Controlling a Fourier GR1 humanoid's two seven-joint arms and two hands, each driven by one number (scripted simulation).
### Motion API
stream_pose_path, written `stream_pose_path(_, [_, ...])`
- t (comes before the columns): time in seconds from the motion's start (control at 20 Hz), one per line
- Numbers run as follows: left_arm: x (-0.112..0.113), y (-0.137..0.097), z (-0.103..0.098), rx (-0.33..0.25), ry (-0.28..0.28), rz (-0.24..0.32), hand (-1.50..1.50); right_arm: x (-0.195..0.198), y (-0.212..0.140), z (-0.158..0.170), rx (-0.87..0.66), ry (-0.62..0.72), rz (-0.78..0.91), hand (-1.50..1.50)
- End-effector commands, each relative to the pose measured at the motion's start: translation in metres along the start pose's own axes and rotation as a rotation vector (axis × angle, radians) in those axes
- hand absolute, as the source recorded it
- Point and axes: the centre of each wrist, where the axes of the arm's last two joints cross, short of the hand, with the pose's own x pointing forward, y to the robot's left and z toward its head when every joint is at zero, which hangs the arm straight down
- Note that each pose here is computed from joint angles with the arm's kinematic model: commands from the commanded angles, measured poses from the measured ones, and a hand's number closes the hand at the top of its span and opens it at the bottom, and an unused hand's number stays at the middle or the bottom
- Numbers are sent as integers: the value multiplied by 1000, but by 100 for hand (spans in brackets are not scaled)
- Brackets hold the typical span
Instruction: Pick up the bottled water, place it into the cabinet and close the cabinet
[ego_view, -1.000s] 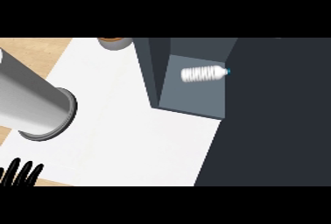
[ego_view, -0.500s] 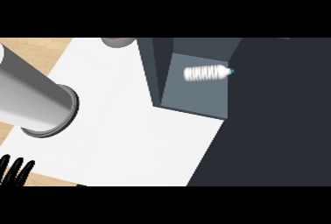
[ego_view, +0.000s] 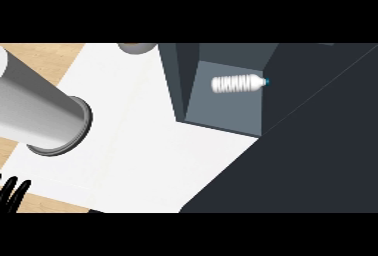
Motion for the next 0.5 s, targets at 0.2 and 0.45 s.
stream_pose_path(0.2, [2,8,10,43,-4,9,-150,-18,-52,-61,-259,96,-37,150])
stream_pose_path(0.45, [7,9,5,52,-17,19,-150,-16,-99,-101,-405,129,-7,150])
